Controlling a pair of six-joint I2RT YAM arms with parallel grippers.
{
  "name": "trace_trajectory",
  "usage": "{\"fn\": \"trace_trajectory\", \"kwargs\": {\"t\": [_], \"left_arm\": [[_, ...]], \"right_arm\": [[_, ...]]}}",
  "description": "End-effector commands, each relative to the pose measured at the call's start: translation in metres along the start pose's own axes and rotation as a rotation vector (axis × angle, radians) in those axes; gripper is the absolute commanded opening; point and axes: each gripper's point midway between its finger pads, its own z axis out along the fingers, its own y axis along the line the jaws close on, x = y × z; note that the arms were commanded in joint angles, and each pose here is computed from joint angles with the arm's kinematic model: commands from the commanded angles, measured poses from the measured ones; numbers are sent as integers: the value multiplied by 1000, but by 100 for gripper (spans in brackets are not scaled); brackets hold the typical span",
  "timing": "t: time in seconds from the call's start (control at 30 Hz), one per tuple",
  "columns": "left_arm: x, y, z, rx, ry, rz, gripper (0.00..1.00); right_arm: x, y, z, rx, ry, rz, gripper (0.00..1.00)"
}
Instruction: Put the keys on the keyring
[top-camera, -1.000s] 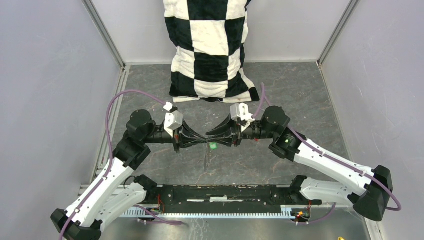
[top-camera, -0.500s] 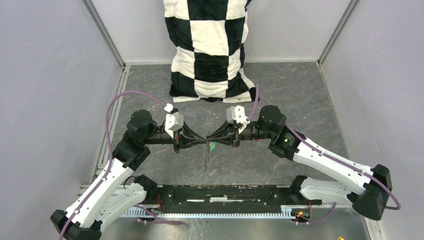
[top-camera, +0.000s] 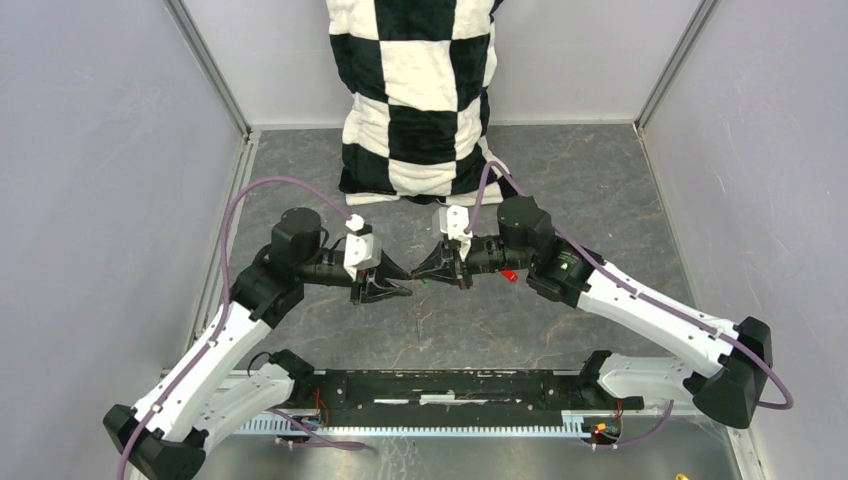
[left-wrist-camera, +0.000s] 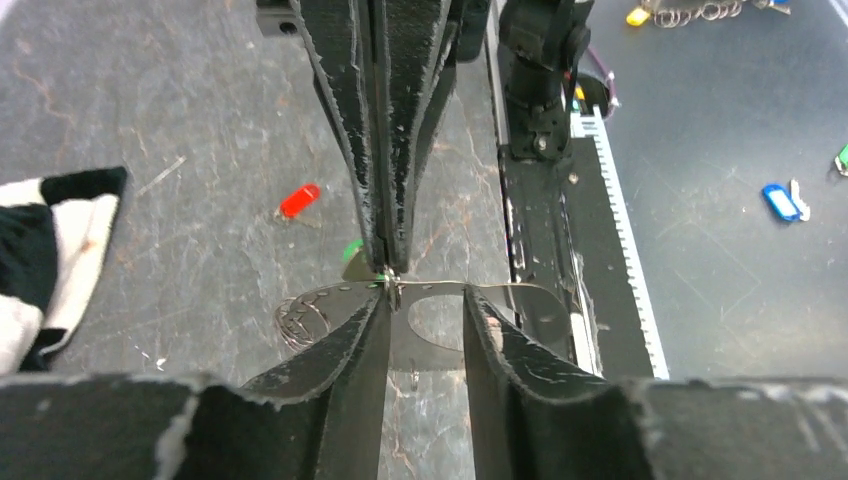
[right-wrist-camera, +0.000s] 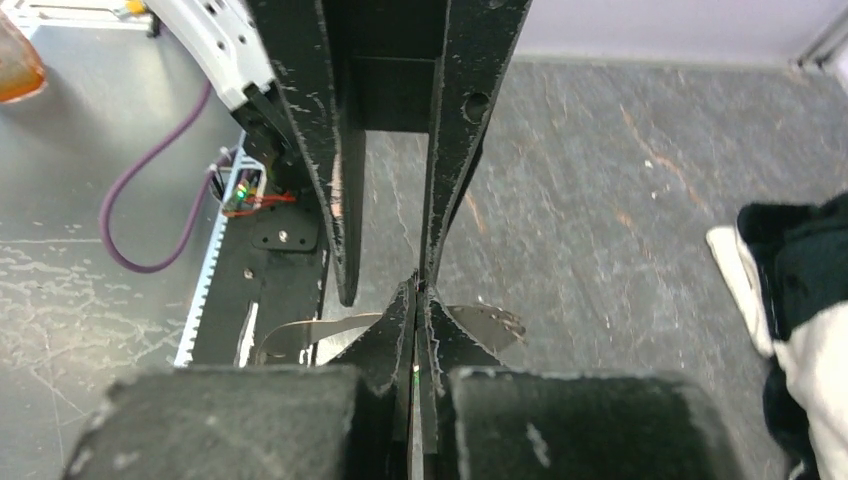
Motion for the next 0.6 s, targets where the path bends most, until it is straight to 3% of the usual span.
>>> {"fn": "trace_trajectory", "kwargs": {"t": [0.0,0.57], "left_arm": [[18,-3,-6,47,102,137,42],[21,18,-2,12,145,177,39]], "right_arm": [[-7,-12,-4,56,35,-32,1],[1,-1,15,-12,167,-4,1]]}}
